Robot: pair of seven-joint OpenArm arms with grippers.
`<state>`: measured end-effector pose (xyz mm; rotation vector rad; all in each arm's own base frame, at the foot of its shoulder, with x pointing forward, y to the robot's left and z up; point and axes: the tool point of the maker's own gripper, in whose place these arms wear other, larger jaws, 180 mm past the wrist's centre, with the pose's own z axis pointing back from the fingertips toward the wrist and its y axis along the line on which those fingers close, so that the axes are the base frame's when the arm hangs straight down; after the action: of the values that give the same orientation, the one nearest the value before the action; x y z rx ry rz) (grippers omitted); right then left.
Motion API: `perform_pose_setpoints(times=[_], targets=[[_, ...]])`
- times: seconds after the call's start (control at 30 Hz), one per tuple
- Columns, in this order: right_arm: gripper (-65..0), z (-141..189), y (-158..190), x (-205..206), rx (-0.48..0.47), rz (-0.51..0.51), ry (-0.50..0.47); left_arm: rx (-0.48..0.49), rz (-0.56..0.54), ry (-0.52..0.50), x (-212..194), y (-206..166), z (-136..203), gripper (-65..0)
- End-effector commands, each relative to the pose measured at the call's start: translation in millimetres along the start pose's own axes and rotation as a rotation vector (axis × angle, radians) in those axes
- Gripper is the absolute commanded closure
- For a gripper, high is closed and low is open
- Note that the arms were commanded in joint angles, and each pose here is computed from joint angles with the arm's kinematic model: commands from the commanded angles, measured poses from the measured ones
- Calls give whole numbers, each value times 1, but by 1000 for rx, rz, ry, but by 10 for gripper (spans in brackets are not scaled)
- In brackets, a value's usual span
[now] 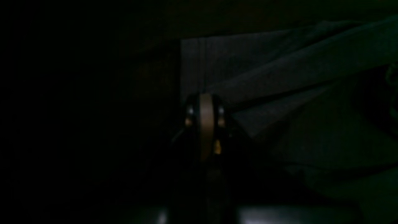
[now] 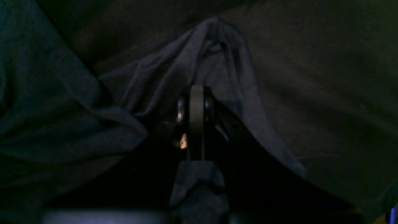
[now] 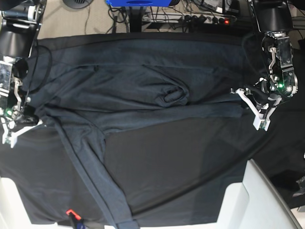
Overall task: Fold the T-shirt properly
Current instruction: 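Shift the right gripper along the collar edge, regrasping the fabric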
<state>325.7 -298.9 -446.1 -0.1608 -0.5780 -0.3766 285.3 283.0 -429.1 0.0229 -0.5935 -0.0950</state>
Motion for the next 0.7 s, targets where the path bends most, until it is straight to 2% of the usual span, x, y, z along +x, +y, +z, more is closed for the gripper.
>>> perform_pose_setpoints(times=[0.0, 0.13, 0.27, 0.57, 0.67], targets=[[0, 5, -4, 22, -8, -1, -58, 17, -11, -45, 16, 8, 6, 0], [0, 2, -3, 26, -5, -8, -58, 17, -11, -45, 16, 8, 6, 0], [0, -11, 1, 24, 0, -25, -12, 18, -10, -46, 17, 8, 6, 0], [0, -34, -1, 25, -13, -47, -11, 19, -11, -46, 17, 8, 6, 0], [0, -36, -12, 28, -35, -45, -30, 20, -12, -46, 17, 9, 6, 0]])
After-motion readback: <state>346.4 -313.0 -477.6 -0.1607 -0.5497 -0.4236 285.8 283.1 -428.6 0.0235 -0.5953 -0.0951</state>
